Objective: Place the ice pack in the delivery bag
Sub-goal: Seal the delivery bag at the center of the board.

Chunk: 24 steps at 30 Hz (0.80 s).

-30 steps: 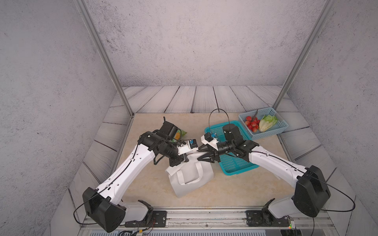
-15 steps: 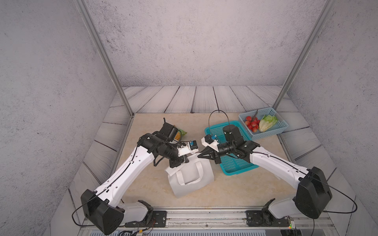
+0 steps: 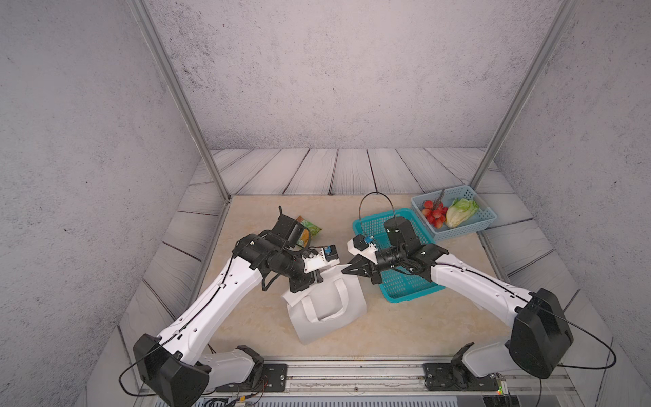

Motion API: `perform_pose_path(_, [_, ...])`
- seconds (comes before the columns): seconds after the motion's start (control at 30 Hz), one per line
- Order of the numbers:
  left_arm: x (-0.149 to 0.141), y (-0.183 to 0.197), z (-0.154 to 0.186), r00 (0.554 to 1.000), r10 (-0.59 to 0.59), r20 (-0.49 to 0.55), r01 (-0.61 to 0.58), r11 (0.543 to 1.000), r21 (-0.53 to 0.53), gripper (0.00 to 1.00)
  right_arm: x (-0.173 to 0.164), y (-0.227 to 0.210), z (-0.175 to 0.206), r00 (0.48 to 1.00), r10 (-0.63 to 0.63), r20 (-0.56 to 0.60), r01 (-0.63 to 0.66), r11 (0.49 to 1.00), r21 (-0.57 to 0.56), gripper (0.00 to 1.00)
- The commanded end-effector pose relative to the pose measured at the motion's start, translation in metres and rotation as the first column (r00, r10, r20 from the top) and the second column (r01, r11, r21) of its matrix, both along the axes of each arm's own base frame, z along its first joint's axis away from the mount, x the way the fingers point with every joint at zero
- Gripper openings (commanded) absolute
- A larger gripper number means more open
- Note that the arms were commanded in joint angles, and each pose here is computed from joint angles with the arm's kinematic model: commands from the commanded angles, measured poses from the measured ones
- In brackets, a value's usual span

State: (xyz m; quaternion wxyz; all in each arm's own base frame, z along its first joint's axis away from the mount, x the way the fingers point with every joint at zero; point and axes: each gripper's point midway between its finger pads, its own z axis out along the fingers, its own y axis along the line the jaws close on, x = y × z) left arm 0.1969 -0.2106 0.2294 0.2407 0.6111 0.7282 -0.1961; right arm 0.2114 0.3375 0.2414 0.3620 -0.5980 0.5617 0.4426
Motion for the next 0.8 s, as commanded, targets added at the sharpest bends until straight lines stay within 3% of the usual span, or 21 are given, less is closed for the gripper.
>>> perform_pose_path(0.0, [-0.012, 0.025, -0.008, 0.998, 0.062, -0.015, -0.06, 0.994, 0.09, 0.22, 0.002, -0.017, -0.004, 0.996, -0.073, 0.057, 0.075, 0.996, -0.046, 0.0])
perform_pose_path(0.1, [-0.018, 0.035, -0.009, 0.996, 0.094, 0.008, -0.094, 0.991, 0.096, 0.4, -0.001, -0.02, -0.005, 0.994, -0.081, 0.073, 0.084, 0.996, -0.04, 0.0])
perform_pose_path(0.2, [-0.022, 0.051, -0.012, 0.99, 0.139, 0.023, -0.141, 0.982, 0.125, 0.49, -0.001, -0.022, -0.007, 0.993, -0.084, 0.079, 0.087, 0.995, -0.046, 0.0])
perform_pose_path(0.37, [-0.027, 0.067, -0.015, 0.982, 0.189, 0.028, -0.191, 0.972, 0.133, 0.5, -0.003, -0.023, -0.007, 0.994, -0.074, 0.083, 0.078, 0.996, -0.048, 0.0])
perform_pose_path(0.53, [-0.03, 0.054, 0.011, 0.976, 0.216, -0.007, -0.216, 0.976, -0.002, 0.63, -0.001, -0.022, -0.01, 0.994, -0.077, 0.078, 0.081, 0.995, -0.054, 0.0])
perform_pose_path(0.6, [-0.034, 0.051, 0.024, 0.977, 0.213, -0.002, -0.213, 0.976, -0.047, 0.73, 0.0, -0.021, -0.011, 0.994, -0.078, 0.073, 0.082, 0.995, -0.056, 0.0])
perform_pose_path(0.77, [-0.055, 0.082, -0.006, 0.98, 0.171, 0.103, -0.178, 0.982, 0.066, 0.9, 0.0, -0.022, -0.014, 0.994, -0.085, 0.074, 0.089, 0.994, -0.06, 0.0])
